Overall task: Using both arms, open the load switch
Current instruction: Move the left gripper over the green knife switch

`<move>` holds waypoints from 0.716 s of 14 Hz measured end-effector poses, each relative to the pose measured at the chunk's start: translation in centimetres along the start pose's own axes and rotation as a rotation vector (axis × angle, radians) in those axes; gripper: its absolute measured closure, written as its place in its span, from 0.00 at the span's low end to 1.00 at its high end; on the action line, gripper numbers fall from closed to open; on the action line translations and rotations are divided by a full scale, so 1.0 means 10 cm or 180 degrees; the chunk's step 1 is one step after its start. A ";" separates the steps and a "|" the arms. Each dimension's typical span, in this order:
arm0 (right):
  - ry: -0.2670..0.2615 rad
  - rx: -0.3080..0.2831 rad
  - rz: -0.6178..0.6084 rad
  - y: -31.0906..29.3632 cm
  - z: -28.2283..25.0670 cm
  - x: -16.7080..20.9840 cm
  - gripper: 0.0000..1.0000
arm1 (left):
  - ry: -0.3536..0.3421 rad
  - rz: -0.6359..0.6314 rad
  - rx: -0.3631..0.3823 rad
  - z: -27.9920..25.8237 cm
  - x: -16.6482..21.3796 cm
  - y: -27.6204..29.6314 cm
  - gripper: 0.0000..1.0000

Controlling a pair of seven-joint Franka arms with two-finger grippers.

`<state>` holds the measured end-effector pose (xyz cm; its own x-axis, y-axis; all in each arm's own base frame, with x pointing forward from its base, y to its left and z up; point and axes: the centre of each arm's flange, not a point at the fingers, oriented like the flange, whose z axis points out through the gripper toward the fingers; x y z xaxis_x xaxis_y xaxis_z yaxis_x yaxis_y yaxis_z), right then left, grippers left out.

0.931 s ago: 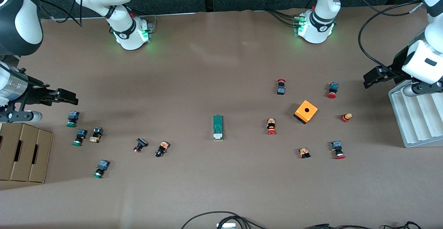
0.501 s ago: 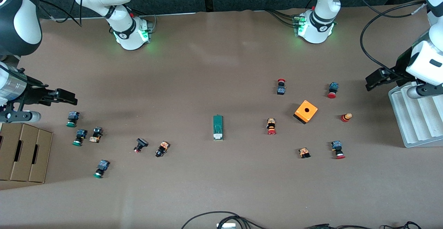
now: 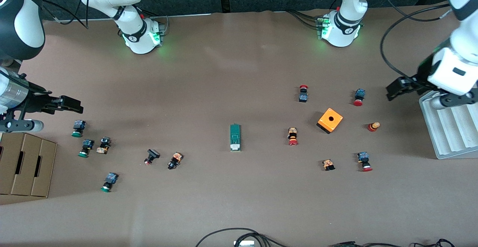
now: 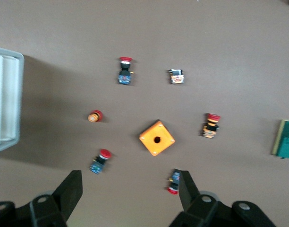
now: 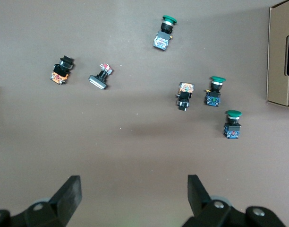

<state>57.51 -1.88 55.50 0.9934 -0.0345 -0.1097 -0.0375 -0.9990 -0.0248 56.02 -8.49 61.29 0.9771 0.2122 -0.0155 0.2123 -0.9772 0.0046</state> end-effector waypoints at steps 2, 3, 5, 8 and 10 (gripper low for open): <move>0.0012 0.0000 -0.0069 0.01 -0.02 0.00 0.00 | -0.0002 -0.0129 -0.0008 0.00 -0.15 0.35 0.08; 0.0023 0.0000 -0.0084 0.01 -0.03 0.00 0.00 | -0.0008 -0.0140 -0.0022 0.00 -0.22 0.50 0.08; 0.0045 -0.0001 -0.0097 0.00 -0.06 0.00 0.00 | -0.0017 -0.0153 -0.0077 -0.01 -0.32 0.71 0.08; 0.0048 -0.0002 -0.0104 0.00 -0.07 0.00 0.00 | 0.0045 -0.0342 -0.0154 0.02 -0.47 1.12 0.08; 0.0048 -0.0002 -0.0110 0.01 -0.07 0.00 0.00 | 0.0108 -0.0397 -0.0203 0.09 -0.61 1.48 0.04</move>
<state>57.62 -1.96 56.17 0.9956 -0.0005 -0.0938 -0.0031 -0.9996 -0.0278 53.19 -24.30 60.60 0.9428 0.3331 0.0137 0.3315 -0.9410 0.0683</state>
